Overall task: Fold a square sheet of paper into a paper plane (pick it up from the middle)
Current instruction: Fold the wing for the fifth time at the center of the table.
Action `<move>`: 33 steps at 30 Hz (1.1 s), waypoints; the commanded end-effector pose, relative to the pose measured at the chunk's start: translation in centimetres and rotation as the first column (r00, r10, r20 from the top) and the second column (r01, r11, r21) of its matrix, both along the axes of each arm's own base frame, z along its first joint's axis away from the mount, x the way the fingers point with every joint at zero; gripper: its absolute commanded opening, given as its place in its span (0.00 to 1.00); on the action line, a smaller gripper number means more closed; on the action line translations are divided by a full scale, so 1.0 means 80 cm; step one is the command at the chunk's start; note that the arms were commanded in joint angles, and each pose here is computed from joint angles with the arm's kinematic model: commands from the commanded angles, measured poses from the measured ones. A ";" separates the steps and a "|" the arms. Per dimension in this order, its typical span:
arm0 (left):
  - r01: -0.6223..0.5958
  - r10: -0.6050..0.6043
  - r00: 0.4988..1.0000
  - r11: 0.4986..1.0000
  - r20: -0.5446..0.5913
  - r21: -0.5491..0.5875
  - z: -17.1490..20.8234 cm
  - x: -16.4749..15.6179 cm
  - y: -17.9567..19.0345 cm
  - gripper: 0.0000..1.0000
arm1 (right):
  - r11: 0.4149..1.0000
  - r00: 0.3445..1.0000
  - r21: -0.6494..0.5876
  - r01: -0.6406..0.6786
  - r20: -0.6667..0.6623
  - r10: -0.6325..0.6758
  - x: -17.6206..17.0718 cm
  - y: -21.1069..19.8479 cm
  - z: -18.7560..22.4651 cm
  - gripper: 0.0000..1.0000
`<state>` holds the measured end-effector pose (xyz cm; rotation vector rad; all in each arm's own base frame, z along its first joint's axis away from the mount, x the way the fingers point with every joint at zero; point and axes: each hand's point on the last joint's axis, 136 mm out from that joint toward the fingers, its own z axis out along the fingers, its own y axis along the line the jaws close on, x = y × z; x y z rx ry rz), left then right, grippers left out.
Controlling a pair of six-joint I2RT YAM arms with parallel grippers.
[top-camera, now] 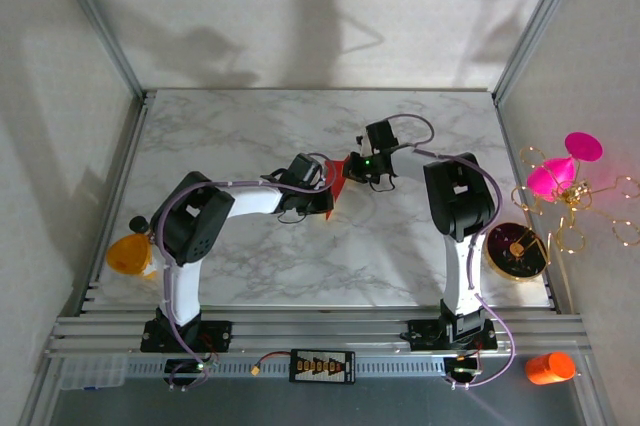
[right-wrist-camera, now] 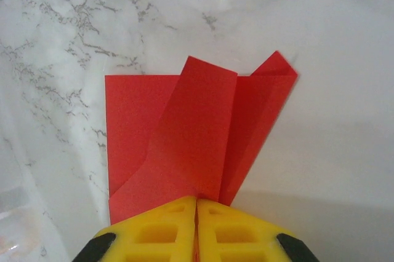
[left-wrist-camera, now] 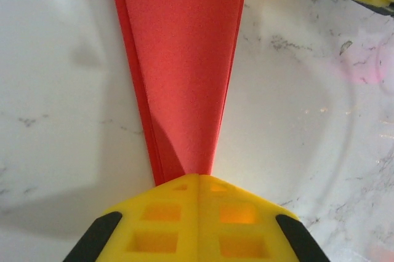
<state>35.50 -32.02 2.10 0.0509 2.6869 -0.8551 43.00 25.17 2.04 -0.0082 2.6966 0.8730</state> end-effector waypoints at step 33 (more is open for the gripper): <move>-0.044 0.048 0.996 0.997 -0.073 0.056 -0.030 -0.004 0.007 0.00 | 1.000 1.000 -0.016 -0.002 0.005 0.002 -0.036 0.030 0.007 0.10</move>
